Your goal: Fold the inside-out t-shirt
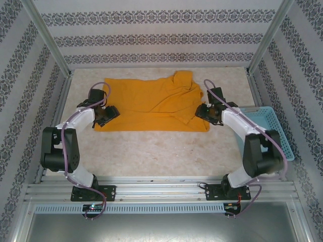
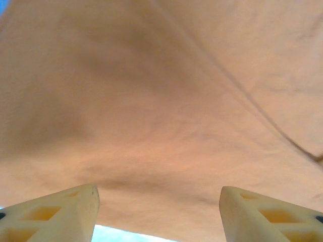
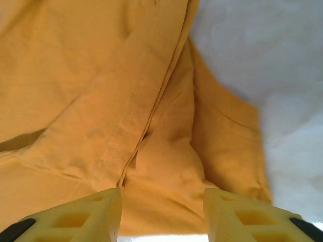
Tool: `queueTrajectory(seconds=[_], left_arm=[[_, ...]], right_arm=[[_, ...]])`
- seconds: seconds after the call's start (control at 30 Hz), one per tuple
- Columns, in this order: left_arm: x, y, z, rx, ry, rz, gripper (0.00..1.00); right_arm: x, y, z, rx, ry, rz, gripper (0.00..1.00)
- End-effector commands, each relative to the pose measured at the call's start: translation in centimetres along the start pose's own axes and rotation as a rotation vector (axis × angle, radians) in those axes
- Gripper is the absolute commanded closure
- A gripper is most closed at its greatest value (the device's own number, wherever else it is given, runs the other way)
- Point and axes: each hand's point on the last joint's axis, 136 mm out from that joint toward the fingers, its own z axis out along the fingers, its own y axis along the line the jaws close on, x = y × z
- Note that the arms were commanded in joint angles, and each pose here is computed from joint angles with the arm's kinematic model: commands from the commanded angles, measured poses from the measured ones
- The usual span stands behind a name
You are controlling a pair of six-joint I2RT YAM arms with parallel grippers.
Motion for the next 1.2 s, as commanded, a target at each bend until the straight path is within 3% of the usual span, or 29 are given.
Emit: queueTrajectory(seconds=[0.0,0.17,0.33,0.53,0.8,0.9,1.03,1.17], left_arm=[[0.2,-0.6,1.5,0.01,0.033,0.035,0.35],[1.8,0.7,4.0,-0.02,0.105,0.022,0.35],[4.9,2.9,4.9,-0.039,0.146,-0.027,0.35],[8.8,4.7,3.9,-0.029,0.165,-0.078,0.35],[14.5,3.9,1.6,-0.02,0.153,-0.056,0.35],[12.4,2.7,-1.6,-0.012,0.049,-0.033,0.32],[5.7,0.7,-5.7,-0.027,-0.127,0.017,0.27],[-1.2,-1.2,-6.0,-0.049,-0.184,0.034,0.27]], right_arm=[[0.7,0.8,2.5,-0.063,0.064,0.07,0.53],[1.9,-3.3,4.6,0.01,0.12,0.203,0.53],[3.3,-5.7,3.8,0.06,0.111,0.281,0.54],[5.4,-8.4,1.8,0.171,0.092,0.305,0.54],[7.2,-10.9,-2.4,0.204,0.006,0.327,0.55],[4.8,-8.9,-4.4,0.139,-0.047,0.24,0.53],[-0.5,-4.2,-7.0,0.042,-0.137,0.099,0.5],[-5.1,0.4,-7.2,-0.06,-0.146,0.013,0.45]])
